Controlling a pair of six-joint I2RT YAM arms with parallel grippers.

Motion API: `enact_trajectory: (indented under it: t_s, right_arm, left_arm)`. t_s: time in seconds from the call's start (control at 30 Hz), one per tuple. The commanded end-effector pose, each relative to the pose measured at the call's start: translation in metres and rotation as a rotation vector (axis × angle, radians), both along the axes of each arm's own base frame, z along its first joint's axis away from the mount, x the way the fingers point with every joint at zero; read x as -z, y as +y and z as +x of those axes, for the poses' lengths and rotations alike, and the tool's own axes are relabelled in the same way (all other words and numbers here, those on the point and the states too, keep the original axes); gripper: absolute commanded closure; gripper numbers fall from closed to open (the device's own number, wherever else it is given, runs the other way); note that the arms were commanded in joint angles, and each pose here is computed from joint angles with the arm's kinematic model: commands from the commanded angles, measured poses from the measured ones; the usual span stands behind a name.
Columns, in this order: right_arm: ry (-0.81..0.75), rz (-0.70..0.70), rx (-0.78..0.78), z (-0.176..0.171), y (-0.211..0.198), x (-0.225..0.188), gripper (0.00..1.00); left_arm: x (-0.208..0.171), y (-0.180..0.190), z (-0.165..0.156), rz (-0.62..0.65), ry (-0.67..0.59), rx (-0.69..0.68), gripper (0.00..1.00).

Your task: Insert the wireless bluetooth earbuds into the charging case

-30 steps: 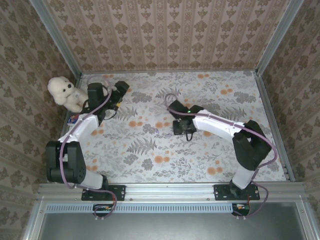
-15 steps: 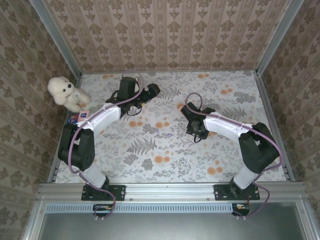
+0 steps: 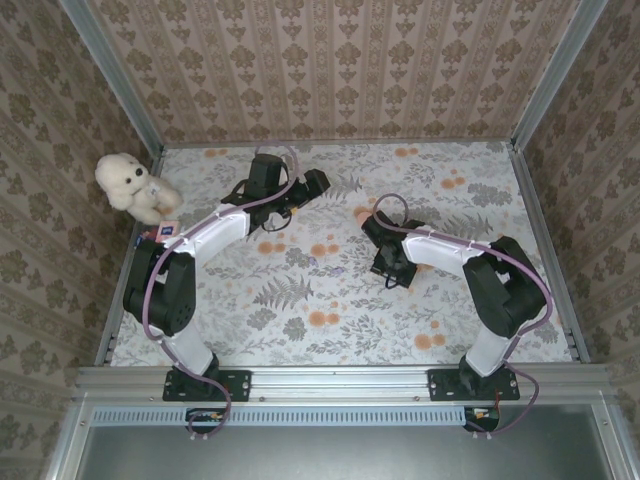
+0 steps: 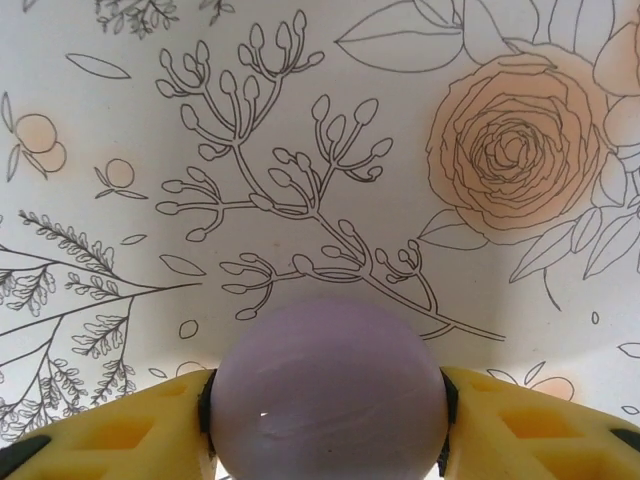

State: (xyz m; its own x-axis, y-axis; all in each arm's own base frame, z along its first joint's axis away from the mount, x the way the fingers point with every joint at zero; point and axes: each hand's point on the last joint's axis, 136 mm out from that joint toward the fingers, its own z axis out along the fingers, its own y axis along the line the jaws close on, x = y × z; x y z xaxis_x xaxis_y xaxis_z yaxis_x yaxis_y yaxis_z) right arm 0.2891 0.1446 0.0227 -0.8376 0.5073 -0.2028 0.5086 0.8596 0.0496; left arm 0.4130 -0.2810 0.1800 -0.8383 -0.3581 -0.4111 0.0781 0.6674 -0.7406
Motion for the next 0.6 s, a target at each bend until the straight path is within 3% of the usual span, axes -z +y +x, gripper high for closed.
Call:
enact_trajectory:
  t_s: [0.0, 0.33, 0.57]
  right_arm:
    - [0.037, 0.009, -0.038, -0.0047, 0.0015, 0.0073, 0.37]
    - [0.108, -0.038, -0.327, -0.0008, 0.0074, 0.0108, 0.33]
    - [0.135, -0.094, -0.352, 0.0016, 0.0006, 0.0152, 0.33]
  left_arm:
    - [-0.0107, -0.0025, 0.0023, 0.008, -0.036, 0.017, 0.0]
    - [-0.0135, -0.0049, -0.001, 0.009, -0.053, 0.05, 0.0]
    - [-0.0141, -0.0059, -0.0011, 0.005, -0.059, 0.054, 0.0]
